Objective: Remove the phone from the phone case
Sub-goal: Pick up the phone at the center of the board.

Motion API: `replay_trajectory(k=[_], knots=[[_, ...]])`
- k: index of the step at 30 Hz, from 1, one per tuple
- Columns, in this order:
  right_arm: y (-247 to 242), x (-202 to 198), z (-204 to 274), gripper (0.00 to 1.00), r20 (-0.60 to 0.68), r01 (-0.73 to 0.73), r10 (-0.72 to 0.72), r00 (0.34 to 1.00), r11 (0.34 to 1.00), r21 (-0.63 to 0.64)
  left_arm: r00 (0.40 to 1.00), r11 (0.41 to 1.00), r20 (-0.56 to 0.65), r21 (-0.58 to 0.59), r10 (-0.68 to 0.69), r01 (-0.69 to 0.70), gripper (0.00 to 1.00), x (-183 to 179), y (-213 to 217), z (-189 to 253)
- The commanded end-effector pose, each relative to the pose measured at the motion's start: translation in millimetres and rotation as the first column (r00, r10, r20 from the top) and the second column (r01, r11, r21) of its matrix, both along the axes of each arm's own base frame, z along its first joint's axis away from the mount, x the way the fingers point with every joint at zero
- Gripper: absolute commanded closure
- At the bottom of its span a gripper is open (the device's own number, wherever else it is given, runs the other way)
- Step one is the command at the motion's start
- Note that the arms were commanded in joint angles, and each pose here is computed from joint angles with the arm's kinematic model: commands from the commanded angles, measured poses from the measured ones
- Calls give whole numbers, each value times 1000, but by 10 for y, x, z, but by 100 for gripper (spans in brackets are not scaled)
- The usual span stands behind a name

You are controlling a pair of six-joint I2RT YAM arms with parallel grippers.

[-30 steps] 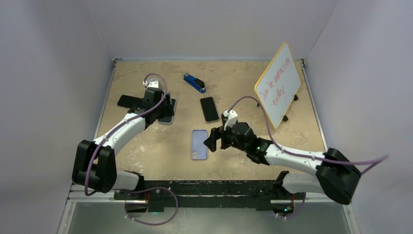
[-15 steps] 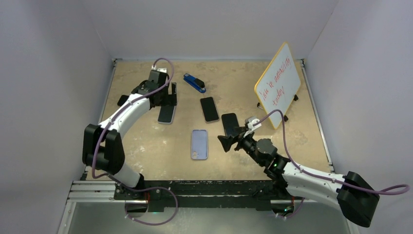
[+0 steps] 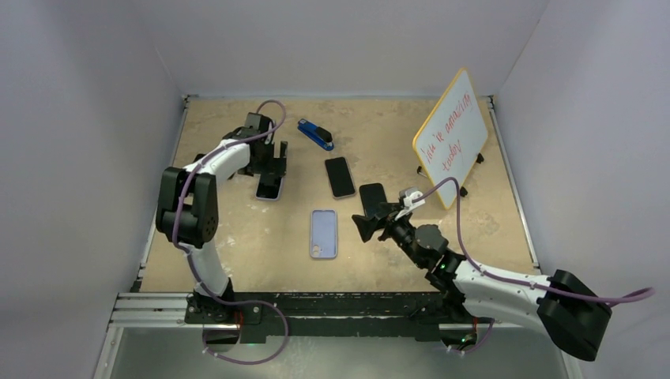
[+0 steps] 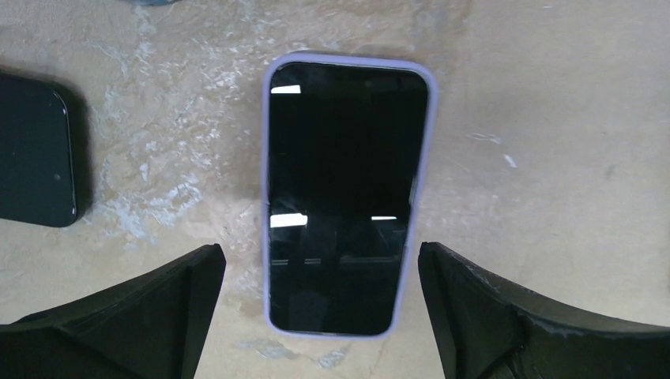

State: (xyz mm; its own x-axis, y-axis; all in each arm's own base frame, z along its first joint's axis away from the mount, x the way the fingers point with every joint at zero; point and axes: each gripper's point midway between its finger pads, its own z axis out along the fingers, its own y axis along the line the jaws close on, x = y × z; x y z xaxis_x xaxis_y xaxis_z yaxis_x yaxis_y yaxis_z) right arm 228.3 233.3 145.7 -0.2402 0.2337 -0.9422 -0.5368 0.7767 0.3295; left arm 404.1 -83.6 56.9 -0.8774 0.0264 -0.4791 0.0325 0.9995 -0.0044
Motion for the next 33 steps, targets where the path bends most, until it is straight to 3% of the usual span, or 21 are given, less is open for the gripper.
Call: replay_trajectory(k=[1,12,24,29,33], knots=[[7,19,126,1,34,10,-12,999,998,59,998,997,39,-54,-50,52,2,201,-37,39],[129,20,26,1,13,-35,34,999,999,16,996,993,-1,-74,-90,90,1,190,-97,-160],[279,14,-59,1,-15,-93,92,996,995,-24,996,998,-80,32,-47,50,1,102,-19,-470],[311,15,-68,1,-16,-106,106,994,994,-35,993,999,-110,10,-47,48,8,54,-64,-535],[325,7,-65,2,-10,-118,117,993,992,-43,994,998,-100,-48,-53,49,20,28,-159,-453]])
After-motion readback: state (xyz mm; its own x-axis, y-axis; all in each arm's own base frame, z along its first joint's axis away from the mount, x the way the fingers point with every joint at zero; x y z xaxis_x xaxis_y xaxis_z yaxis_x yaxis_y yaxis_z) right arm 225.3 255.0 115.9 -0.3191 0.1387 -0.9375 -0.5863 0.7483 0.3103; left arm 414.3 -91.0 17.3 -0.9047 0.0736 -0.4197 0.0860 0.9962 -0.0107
